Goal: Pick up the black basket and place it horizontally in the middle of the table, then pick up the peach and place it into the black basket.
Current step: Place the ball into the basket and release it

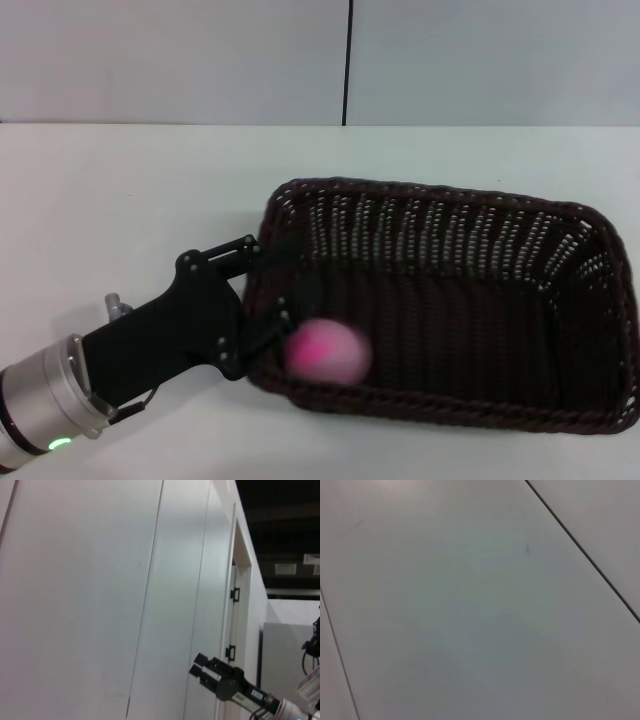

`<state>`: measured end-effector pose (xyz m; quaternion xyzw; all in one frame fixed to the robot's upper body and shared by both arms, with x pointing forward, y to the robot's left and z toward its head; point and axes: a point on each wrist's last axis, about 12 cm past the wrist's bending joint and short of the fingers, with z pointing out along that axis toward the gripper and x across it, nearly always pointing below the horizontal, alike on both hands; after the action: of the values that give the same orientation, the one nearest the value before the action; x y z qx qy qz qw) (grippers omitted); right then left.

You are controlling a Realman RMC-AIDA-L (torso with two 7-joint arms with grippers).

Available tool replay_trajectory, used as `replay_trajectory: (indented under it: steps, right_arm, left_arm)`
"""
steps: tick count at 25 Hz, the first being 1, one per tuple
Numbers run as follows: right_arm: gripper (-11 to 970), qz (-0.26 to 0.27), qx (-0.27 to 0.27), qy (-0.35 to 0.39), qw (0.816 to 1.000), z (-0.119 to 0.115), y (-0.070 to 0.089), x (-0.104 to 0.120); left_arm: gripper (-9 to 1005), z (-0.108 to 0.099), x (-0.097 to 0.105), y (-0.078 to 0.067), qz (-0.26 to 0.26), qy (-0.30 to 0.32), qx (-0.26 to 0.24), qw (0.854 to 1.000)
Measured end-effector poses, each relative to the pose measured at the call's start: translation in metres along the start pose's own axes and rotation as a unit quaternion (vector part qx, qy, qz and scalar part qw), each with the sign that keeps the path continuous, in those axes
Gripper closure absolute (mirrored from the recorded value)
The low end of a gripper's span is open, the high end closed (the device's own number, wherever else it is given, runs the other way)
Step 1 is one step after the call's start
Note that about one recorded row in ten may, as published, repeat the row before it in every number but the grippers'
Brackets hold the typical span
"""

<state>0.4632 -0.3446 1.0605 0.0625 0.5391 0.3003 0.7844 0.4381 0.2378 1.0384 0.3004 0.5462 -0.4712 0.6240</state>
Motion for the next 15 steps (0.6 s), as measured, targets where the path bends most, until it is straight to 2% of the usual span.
replay_trajectory:
  steps: [4, 8, 10, 12, 15]
  right_arm:
    - [446, 0.000, 0.001, 0.001, 1.000, -0.001, 0.000, 0.000]
    - [447, -0.002, 0.001, -0.001, 1.000, -0.003, 0.000, -0.001]
    - [447, -0.005, 0.002, -0.001, 1.000, -0.005, 0.000, -0.001]
    - [447, -0.015, 0.006, -0.002, 1.000, -0.008, -0.001, -0.002]
    - [447, -0.044, 0.019, -0.006, 0.999, -0.013, -0.003, -0.003]
  left_arm:
    - [585, 0.000, 0.003, -0.001, -0.002, 0.007, -0.007, 1.000]
    - [500, -0.012, 0.002, 0.003, 0.007, 0.001, -0.052, 0.999]
    - [458, -0.026, 0.001, 0.007, 0.025, -0.006, -0.108, 0.994]
    - [390, -0.044, 0.000, 0.010, 0.052, -0.015, -0.179, 0.982]
    - [250, -0.073, -0.003, 0.013, 0.098, -0.030, -0.300, 0.948]
